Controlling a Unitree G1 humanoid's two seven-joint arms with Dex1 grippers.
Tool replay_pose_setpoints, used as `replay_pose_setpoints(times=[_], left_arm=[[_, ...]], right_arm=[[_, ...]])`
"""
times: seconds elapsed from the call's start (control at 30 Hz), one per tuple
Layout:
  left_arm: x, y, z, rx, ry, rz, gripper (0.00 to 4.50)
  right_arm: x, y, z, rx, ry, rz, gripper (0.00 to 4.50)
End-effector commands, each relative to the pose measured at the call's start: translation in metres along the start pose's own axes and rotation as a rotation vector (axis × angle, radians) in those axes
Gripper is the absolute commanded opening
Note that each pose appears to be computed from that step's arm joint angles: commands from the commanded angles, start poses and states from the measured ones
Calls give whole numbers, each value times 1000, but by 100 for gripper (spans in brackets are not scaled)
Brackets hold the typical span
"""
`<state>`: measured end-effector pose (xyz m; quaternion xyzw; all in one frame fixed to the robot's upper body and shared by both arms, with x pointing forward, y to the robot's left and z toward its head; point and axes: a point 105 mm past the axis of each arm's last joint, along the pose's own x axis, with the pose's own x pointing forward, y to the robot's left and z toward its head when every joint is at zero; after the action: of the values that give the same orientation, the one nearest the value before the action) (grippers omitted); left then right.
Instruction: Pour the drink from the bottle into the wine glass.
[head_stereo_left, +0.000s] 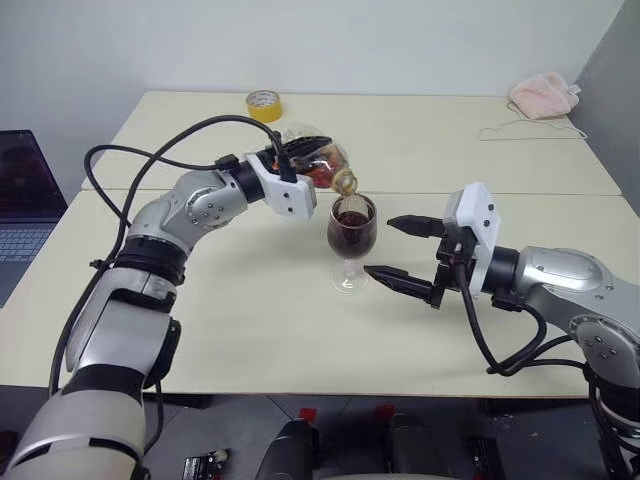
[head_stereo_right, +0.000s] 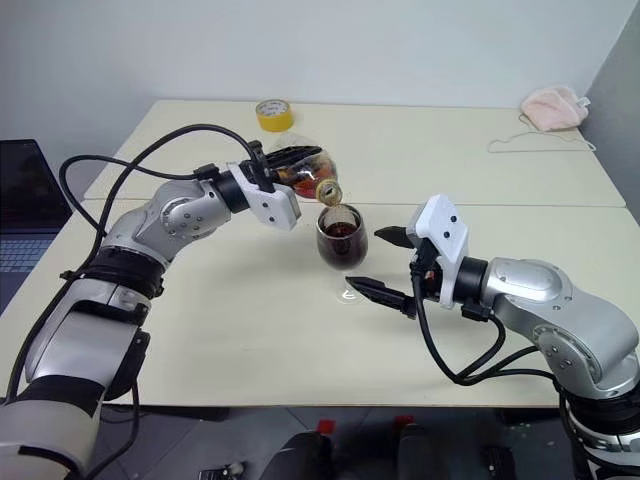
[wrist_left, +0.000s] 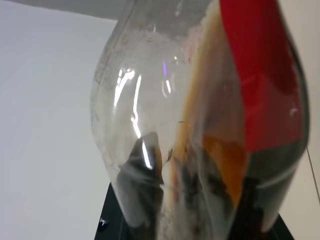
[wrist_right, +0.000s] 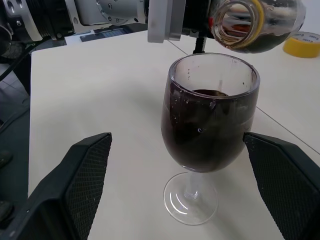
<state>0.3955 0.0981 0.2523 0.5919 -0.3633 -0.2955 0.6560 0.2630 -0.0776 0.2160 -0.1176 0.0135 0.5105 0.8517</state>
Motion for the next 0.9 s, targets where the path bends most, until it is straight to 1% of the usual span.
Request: replay_pose_setpoints(times=[0.03,0.27,0.33,0.4,0.47,0.57,0.77,0.9], left_arm=[[1,20,9,-30,-27,90,90],[-3,21,0,-187,38,155,85],[-6,23,-9,-312,84,219,85],[-9,24,-15,-381,119,258,85],[-16,22,-29,-520,190,327,85],[-30,11,-49,-716,296,413,85],[-54,-24,-66,-922,441,498,85],[-73,-45,-81,-1067,537,601,85]], right_arm=[[-1,2,11,-48,-40,-4,450],[-1,2,16,-81,-68,-12,450],[-1,4,19,-104,-87,-9,450],[-2,6,21,-120,-102,-1,450],[-3,8,27,-137,-129,10,450],[-5,10,35,-145,-162,24,450],[-7,16,45,-158,-188,69,450],[-6,16,49,-147,-190,83,450]])
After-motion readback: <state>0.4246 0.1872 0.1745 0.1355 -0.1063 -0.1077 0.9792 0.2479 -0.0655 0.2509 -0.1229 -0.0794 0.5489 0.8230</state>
